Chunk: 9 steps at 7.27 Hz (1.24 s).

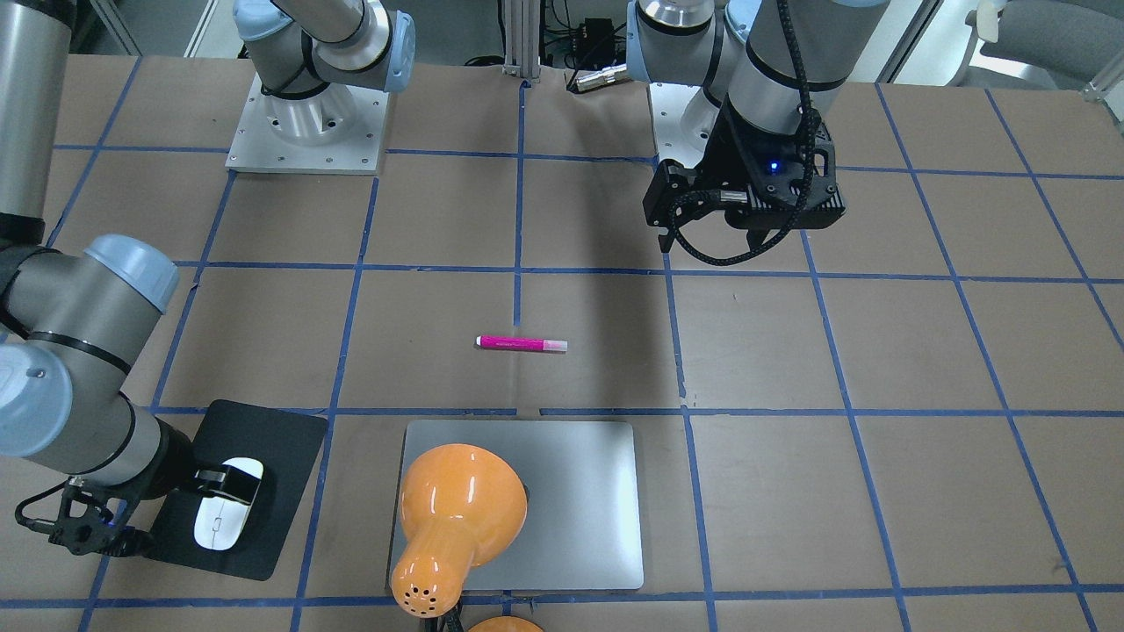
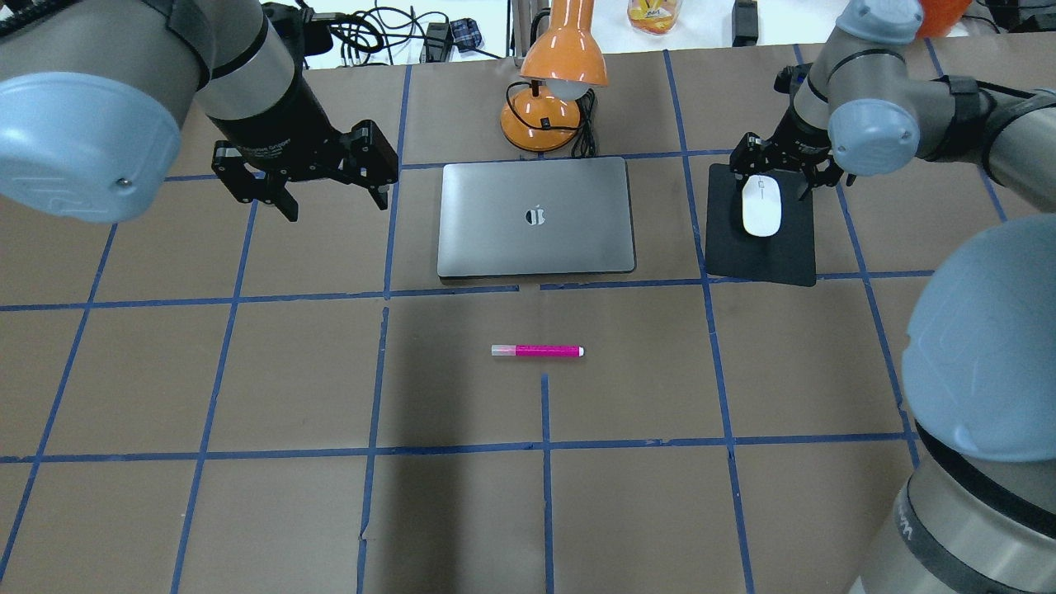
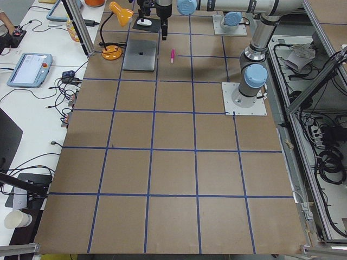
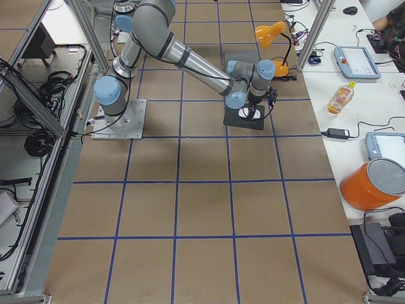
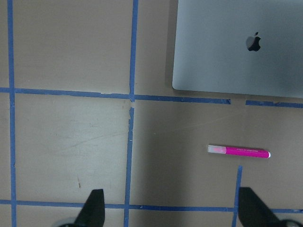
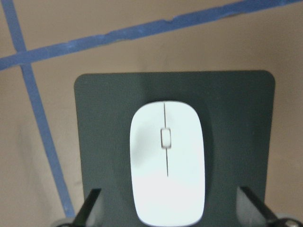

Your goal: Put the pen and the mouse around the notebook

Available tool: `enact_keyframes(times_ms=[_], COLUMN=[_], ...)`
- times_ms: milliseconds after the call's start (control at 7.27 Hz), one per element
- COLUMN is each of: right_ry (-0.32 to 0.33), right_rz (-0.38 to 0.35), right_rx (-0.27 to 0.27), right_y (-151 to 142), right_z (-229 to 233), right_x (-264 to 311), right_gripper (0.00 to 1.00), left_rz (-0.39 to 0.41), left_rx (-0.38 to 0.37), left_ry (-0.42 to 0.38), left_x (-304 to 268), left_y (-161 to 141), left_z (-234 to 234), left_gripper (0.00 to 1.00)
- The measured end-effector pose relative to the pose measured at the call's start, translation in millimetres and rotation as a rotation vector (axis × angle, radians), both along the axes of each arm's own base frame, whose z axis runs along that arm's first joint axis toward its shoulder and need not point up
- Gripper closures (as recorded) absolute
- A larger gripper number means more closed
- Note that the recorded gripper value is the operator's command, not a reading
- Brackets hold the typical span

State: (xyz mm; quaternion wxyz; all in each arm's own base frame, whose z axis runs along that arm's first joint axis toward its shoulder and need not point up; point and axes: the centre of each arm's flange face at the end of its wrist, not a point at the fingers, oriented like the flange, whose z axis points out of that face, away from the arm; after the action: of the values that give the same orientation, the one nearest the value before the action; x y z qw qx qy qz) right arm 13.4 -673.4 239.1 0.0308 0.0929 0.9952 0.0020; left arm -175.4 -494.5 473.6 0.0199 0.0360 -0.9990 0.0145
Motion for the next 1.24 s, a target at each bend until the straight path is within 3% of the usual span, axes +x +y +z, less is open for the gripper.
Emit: enact_keyframes(times_ms=[412,688,1238], right_ry=[0.028,0.043,0.077], right_rz=[0.008,0.027,0.011], right_rx=[0.026,0.021,0.007], right_y=[67.0,117.6,188.4], right_z=[133.7,197.8,223.9], right_x=[24.2,60.7,88.7], right_gripper=[0.00,0.00,0.00], left_rz=[0.000,0.000,-0.001], left_rx=[0.001,0.002,0.003], left_ry=[-0.001,-0.003,-0.007], left_x=[0.1,0.3,0.9], left_y=[0.2,0.6,0.8], left_z=[-0.6,-0.8,-2.0], left_gripper=[0.00,0.00,0.00])
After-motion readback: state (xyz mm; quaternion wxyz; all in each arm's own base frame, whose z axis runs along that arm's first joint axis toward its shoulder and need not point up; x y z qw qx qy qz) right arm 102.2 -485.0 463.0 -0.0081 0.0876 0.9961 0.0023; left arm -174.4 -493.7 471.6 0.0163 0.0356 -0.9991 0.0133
